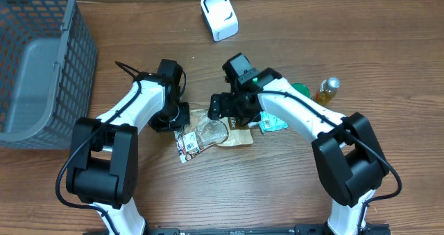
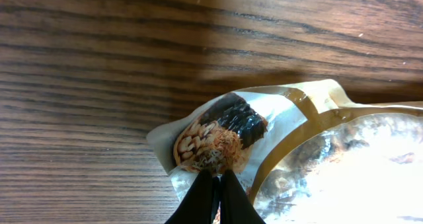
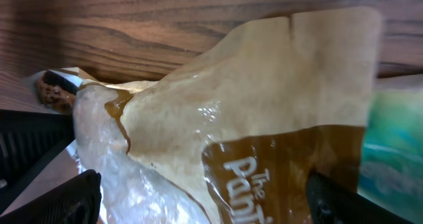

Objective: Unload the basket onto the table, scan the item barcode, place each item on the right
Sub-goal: 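Lower the right gripper onto the PanTree bag top and grasp it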

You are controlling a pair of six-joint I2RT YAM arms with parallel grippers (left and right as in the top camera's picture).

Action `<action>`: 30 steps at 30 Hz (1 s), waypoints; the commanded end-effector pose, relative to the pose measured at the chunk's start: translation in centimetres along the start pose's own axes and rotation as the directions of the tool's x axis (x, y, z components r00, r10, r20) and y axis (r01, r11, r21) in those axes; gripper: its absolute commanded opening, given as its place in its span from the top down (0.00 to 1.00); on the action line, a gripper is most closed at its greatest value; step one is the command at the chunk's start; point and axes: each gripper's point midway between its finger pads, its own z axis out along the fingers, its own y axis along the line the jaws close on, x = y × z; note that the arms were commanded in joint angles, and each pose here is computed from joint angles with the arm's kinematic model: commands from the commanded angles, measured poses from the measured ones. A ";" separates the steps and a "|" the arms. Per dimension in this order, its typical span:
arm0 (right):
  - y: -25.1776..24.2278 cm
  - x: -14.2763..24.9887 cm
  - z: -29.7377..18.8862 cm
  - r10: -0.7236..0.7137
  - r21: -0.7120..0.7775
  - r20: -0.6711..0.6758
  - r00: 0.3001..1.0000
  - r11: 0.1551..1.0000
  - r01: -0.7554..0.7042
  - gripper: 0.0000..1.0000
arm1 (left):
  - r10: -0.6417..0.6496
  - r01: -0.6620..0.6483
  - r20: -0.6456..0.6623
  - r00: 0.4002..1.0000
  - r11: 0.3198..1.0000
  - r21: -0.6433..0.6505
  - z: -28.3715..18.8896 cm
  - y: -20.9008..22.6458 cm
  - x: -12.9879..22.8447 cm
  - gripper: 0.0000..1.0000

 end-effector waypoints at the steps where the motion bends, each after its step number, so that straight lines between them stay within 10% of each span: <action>1: 0.5 1.0 1.0 0.056 -0.022 -0.004 0.998 0.998 -0.056 0.05 | 0.029 -0.029 -0.016 0.999 1.000 0.006 0.5 -0.2 0.3 0.96; 30: 5.0 0.9 3.5 0.054 -0.350 -0.023 0.998 0.935 -0.059 0.46 | 0.049 -0.049 0.002 0.999 0.999 0.008 0.5 -0.3 -0.1 0.96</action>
